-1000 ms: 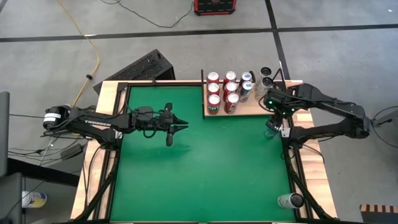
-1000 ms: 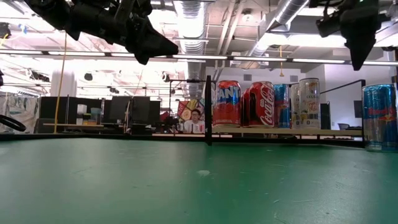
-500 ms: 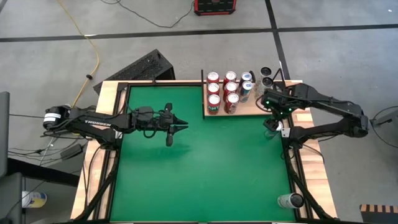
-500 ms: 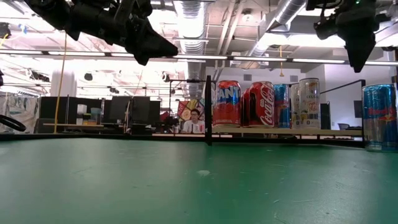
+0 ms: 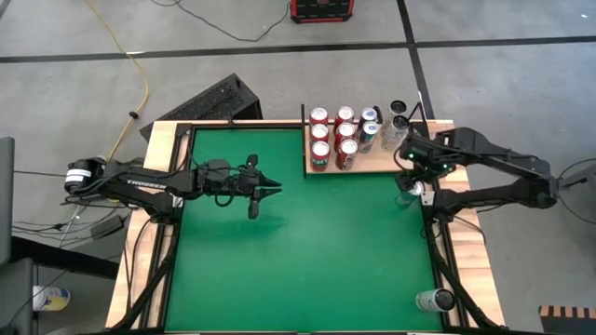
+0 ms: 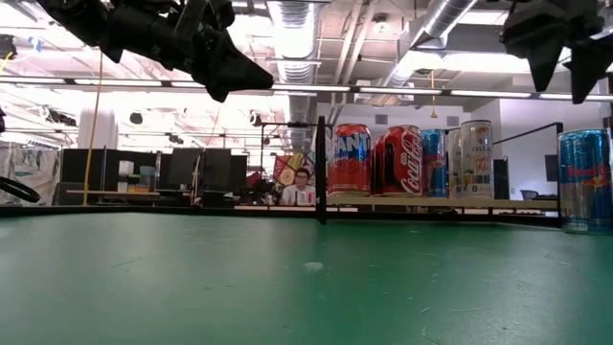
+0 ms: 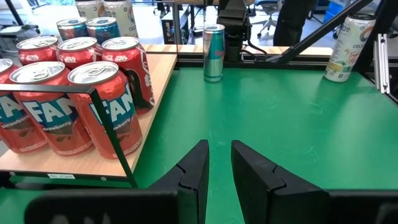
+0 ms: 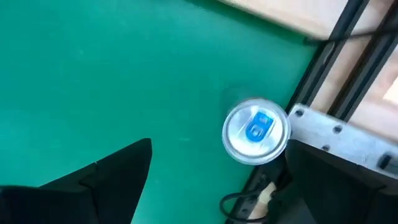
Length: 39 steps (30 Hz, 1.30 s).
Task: Place canned beverage on shelf
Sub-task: Put the blue soda can on the shelf aligned with the other blue soda cans
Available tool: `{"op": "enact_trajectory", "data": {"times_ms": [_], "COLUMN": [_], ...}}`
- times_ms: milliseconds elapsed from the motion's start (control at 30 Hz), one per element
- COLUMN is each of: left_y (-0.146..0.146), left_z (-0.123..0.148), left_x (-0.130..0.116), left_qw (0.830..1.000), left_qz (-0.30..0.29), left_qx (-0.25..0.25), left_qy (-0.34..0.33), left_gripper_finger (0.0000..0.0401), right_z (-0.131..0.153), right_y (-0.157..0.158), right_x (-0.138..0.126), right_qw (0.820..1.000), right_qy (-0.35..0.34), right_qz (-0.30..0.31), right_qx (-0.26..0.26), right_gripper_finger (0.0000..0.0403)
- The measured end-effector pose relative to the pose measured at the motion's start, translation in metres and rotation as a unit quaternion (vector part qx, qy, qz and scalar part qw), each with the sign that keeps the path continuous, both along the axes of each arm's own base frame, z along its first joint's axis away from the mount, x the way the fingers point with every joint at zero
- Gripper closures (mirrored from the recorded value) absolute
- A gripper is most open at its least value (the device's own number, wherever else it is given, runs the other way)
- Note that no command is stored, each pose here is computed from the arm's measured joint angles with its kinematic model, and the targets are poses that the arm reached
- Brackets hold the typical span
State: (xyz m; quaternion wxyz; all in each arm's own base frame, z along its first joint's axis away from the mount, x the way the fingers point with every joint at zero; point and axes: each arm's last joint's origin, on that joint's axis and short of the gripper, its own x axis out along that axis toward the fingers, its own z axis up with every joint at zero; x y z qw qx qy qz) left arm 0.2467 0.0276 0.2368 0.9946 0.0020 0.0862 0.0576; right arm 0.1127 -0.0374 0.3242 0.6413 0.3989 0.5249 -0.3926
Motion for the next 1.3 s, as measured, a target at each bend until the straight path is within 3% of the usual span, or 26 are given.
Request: {"op": "enact_trajectory", "data": {"times_ms": [333,833,1133,1300], "left_y": [0.000,0.000,0.000,0.000], "left_z": [0.001,0.003,0.001,0.001], "left_x": [0.000,0.000,0.000,0.000], "left_qw": [1.000,1.000,1.000,1.000], "left_qz": [0.000,0.000,0.000,0.000], "left_qx": [0.001,0.003,0.003,0.003], "left_qy": [-0.003,-0.016,-0.004,-0.004], "left_gripper_finger": [0.0345,0.0345,0.0345,0.0345], "right_z": [-0.050,-0.047,-0.065,-0.064], "right_y": [0.008,0.008,0.004,0.002], "right_x": [-0.021,-0.020,-0.017,-0.012], "right_qw": [0.997,1.000,0.998,0.999], "right_qy": [0.074,0.011,0.055,0.030], "right_qz": [-0.021,-0.017,-0.038,-0.032], "right_qx": [0.001,-0.013,-0.009,-0.025], "right_gripper_finger": [0.0014,0.0014,0.0014,0.0020]}}
